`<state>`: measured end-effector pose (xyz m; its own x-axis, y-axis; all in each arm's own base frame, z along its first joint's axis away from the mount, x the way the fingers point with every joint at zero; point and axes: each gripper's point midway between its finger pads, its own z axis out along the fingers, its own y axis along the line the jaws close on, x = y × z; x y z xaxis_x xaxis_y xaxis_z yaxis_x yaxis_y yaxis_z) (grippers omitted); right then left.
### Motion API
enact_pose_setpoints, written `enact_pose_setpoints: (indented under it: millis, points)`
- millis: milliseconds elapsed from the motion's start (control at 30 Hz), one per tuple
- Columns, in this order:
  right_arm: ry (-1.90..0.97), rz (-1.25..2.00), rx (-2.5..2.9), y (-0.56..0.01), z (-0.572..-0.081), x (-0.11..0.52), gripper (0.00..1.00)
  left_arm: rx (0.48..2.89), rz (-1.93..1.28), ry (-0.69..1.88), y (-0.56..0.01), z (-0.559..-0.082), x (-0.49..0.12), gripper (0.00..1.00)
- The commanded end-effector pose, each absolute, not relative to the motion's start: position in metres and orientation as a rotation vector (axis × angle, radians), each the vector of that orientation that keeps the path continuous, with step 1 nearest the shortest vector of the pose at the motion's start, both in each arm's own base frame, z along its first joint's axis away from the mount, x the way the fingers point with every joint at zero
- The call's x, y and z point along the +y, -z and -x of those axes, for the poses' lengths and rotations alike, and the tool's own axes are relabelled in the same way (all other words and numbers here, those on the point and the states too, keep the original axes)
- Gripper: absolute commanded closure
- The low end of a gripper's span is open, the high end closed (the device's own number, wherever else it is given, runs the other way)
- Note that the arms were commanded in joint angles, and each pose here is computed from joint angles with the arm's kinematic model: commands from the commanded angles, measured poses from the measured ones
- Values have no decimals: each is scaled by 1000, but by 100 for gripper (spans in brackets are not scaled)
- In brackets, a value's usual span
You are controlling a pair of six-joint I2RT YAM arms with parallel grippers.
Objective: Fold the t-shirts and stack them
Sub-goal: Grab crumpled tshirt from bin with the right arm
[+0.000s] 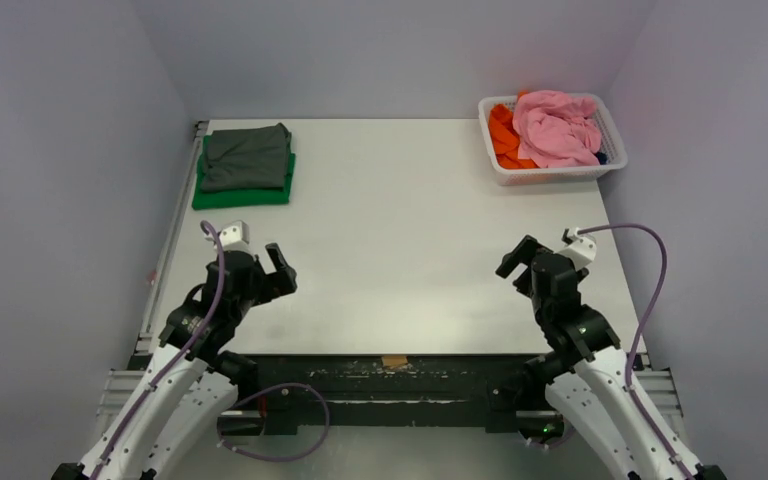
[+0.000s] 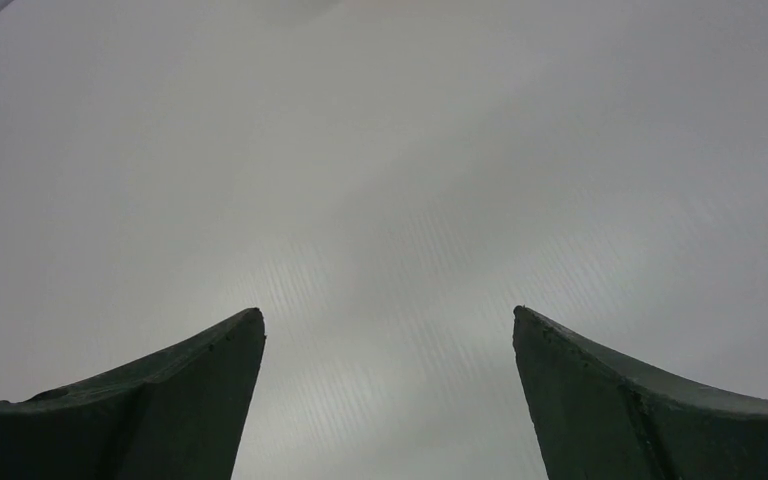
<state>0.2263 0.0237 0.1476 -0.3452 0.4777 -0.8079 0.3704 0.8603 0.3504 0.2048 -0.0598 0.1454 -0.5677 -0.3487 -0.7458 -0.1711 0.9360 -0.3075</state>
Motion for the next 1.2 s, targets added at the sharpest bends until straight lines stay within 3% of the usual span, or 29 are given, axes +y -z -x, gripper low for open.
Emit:
enact_pose_setpoints:
  millis: [0, 267, 533, 833, 1100, 1167]
  points:
    - [-186, -589, 1840, -193, -256, 33, 6, 2135, 366, 280, -159, -216, -65, 0]
    - [1, -617, 1720, -254, -335, 23, 1, 2103, 350, 226, -181, -244, -67, 0]
    - [173, -591, 1734, -274, -473, -9, 1, 2098, 342, 142, -188, -276, -69, 0]
    - [257, -609, 1911, -201, -619, -64, 4, 2113, 381, 26, -178, -284, -57, 0]
    - [432, -592, 1937, -135, -661, -120, 8, 2111, 399, -9, -173, -285, -52, 0]
    - [410, -584, 1950, -125, -662, -124, 14, 2118, 402, -18, -170, -285, -51, 0]
